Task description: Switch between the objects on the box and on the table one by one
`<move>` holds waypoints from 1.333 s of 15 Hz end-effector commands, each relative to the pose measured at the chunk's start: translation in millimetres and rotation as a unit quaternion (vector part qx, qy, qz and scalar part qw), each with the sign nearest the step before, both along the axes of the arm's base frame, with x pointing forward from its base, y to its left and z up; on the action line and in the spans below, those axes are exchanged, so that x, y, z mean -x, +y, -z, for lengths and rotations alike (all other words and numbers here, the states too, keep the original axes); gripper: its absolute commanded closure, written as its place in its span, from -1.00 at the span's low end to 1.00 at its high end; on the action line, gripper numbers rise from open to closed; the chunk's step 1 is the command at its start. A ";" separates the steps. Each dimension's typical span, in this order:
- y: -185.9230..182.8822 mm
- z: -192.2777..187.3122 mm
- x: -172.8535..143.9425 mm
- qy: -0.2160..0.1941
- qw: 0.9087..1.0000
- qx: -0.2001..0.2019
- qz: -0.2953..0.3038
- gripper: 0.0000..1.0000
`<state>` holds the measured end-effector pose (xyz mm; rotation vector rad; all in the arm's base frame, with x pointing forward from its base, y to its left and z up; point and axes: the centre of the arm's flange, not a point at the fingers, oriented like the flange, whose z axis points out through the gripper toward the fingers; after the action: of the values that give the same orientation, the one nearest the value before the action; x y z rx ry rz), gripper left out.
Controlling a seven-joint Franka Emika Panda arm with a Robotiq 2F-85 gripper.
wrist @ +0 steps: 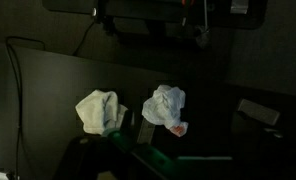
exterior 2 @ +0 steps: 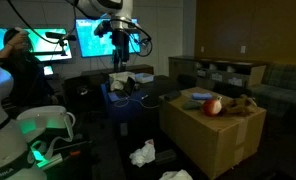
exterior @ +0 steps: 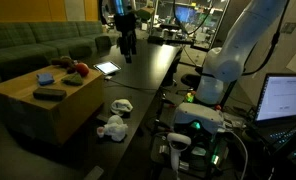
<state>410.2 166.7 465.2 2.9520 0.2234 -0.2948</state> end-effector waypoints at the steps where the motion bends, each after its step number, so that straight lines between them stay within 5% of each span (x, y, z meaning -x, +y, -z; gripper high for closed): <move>1: 0.2 -1.1 -0.4 -0.001 1.000 0.000 0.000 -1.00; 9: -11.8 5.8 -26.3 -0.003 1.000 0.004 -0.008 -1.00; 20: -43.0 29.3 -166.3 -0.053 0.996 0.019 -0.074 -1.00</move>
<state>524.2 121.4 433.2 2.9012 0.3369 -0.1660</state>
